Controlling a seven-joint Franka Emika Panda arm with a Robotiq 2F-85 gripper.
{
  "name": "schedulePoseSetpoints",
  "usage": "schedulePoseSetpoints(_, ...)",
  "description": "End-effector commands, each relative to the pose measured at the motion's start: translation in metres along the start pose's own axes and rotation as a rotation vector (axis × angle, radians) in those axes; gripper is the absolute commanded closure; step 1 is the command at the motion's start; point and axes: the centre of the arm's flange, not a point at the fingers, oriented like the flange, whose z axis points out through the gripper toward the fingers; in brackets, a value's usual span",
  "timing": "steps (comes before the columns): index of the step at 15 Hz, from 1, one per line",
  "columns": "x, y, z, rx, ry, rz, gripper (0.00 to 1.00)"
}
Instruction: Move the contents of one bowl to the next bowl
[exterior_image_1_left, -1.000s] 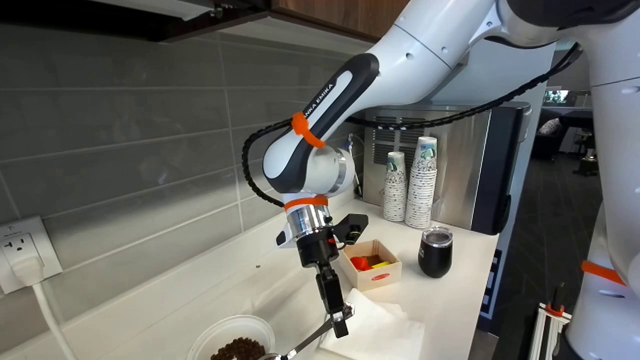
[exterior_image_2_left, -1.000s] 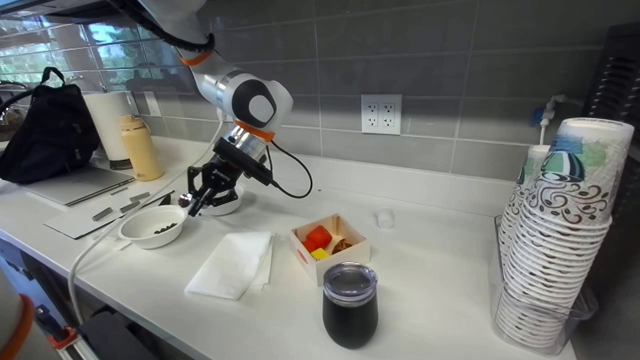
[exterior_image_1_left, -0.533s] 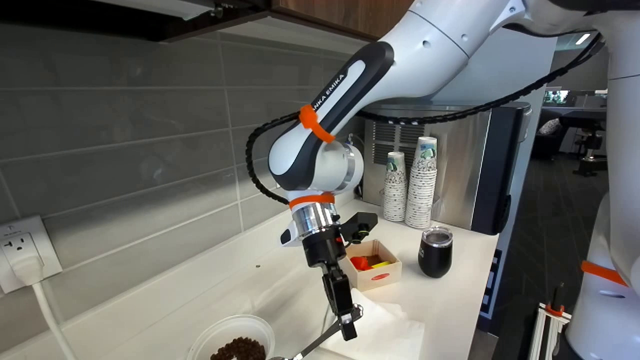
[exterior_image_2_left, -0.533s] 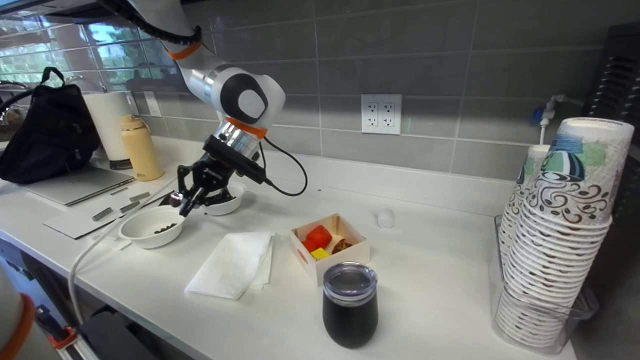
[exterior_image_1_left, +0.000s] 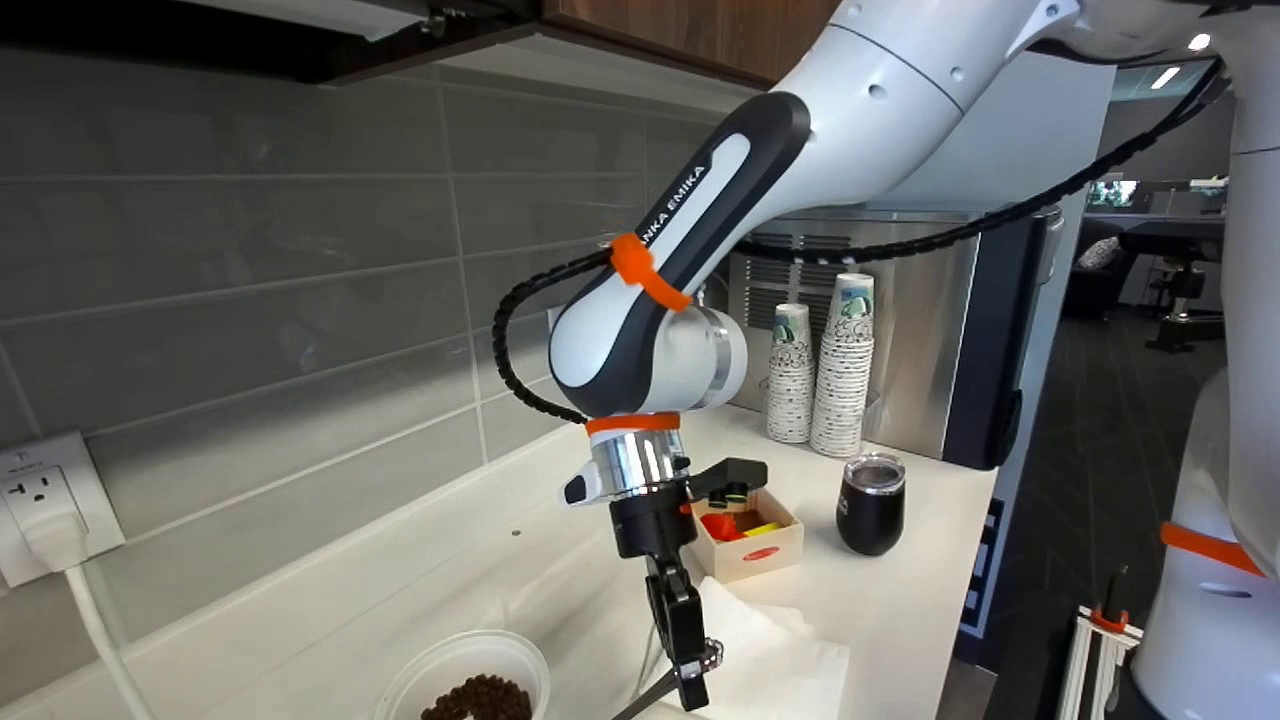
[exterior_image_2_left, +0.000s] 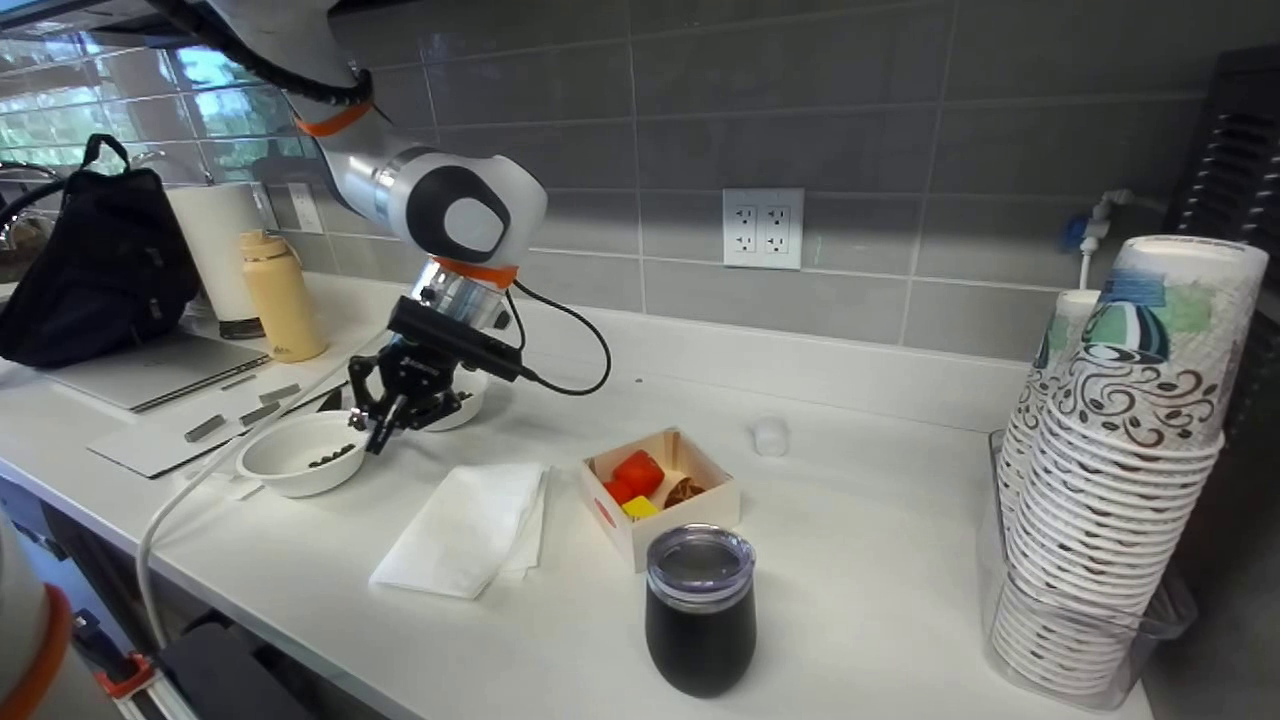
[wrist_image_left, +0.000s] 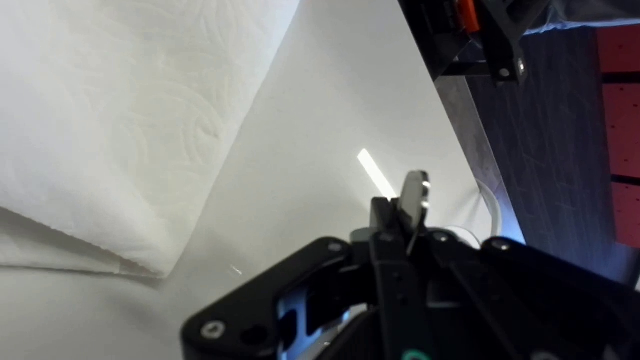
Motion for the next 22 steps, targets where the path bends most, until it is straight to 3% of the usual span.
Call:
schedulePoseSetpoints(1,-0.009,-0.015,0.005,-0.077,0.056,0.007,0.99)
schedulePoseSetpoints(7,-0.015,-0.022,-0.003,-0.145,0.135,0.008,0.99)
schedulePoseSetpoints(15,-0.019,-0.033,-0.021,-0.008,0.218,-0.041,0.99)
schedulePoseSetpoints(22,-0.01,0.015,-0.037,0.034,0.237,0.024,0.99)
